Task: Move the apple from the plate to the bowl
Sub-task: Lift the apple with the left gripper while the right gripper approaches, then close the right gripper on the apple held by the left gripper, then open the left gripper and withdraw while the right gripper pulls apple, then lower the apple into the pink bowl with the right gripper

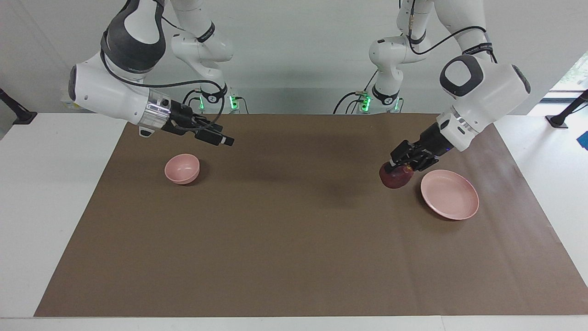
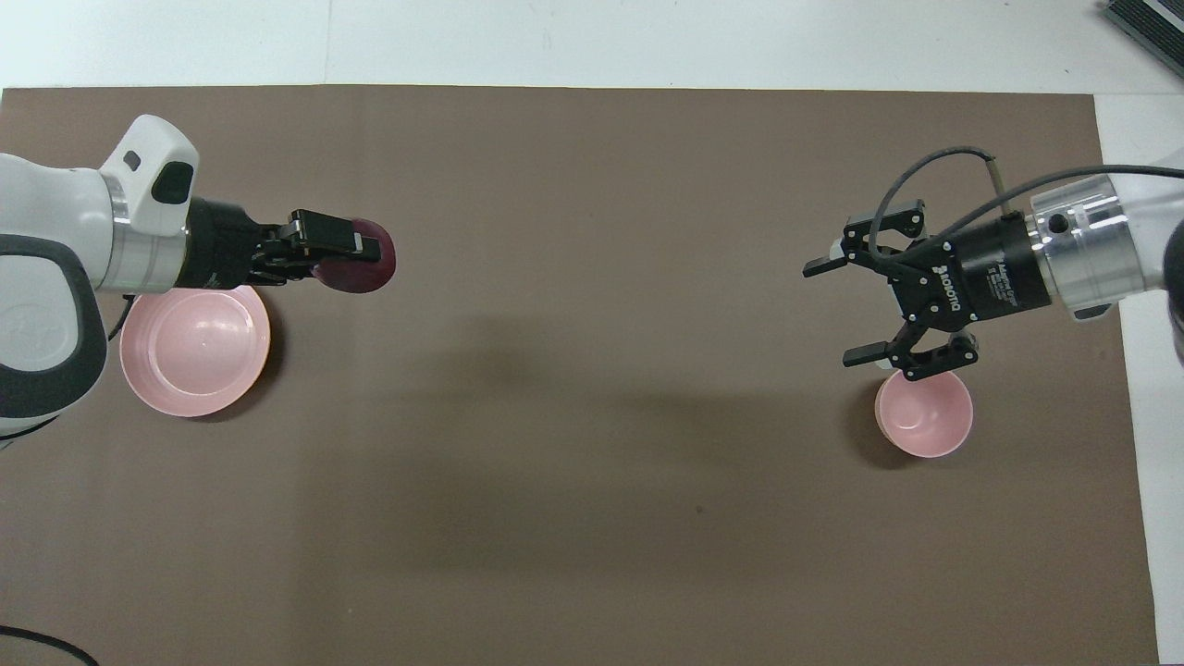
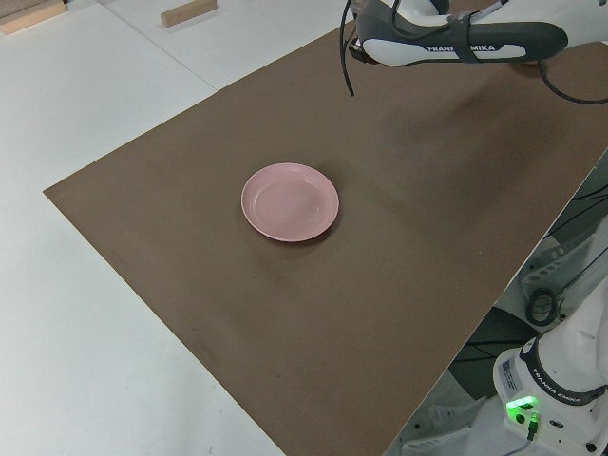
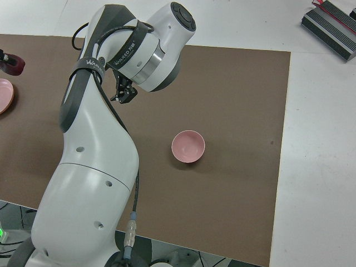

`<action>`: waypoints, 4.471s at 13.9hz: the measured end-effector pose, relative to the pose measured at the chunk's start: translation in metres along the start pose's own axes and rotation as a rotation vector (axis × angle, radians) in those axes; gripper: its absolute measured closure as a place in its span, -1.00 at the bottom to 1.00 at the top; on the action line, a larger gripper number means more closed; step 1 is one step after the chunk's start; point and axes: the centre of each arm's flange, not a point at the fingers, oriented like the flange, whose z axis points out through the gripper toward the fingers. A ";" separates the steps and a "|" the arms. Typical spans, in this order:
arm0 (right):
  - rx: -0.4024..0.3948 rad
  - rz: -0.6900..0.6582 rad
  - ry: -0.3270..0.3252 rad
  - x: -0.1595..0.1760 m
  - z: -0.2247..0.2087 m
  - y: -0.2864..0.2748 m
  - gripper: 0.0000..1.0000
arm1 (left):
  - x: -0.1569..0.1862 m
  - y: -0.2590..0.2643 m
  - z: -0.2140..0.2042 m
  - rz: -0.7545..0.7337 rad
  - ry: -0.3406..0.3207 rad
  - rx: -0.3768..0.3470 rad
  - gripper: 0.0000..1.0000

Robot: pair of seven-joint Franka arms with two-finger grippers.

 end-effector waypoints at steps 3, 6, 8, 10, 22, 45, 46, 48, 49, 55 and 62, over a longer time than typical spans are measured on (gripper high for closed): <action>0.051 0.089 0.012 -0.013 0.035 -0.018 -1.00 | -0.020 0.046 0.021 0.019 -0.045 -0.102 -0.33; 0.079 0.152 0.037 -0.029 0.070 -0.032 -1.00 | -0.040 0.079 0.041 0.044 -0.092 -0.158 -0.33; 0.098 0.181 0.058 -0.041 0.091 -0.039 -1.00 | -0.053 0.099 0.052 0.069 -0.119 -0.176 -0.33; 0.098 0.197 0.065 -0.051 0.110 -0.042 -1.00 | -0.065 0.116 0.061 0.098 -0.142 -0.203 -0.33; 0.094 0.357 0.048 -0.083 0.153 -0.048 -1.00 | -0.089 0.157 0.076 0.180 -0.097 -0.261 -0.33; 0.120 0.403 0.054 -0.085 0.140 -0.053 -0.41 | -0.087 0.143 0.032 0.198 -0.065 -0.182 -1.00; 0.115 0.385 0.091 -0.082 0.134 -0.053 -0.41 | -0.081 0.129 0.016 0.211 -0.066 -0.125 -1.00; 0.113 0.344 0.163 -0.082 0.117 -0.054 -0.41 | -0.072 0.098 -0.020 0.239 -0.063 0.023 -1.00; 0.106 0.312 0.202 -0.082 0.107 -0.056 -0.41 | -0.069 0.085 -0.038 0.253 -0.060 0.101 -1.00; -0.045 -0.024 0.380 -0.068 0.045 -0.048 -0.41 | -0.062 0.030 -0.084 0.307 -0.079 0.517 -1.00; -0.405 -0.409 0.544 0.006 0.008 0.004 -0.41 | -0.062 0.036 -0.157 0.283 -0.124 0.693 -1.00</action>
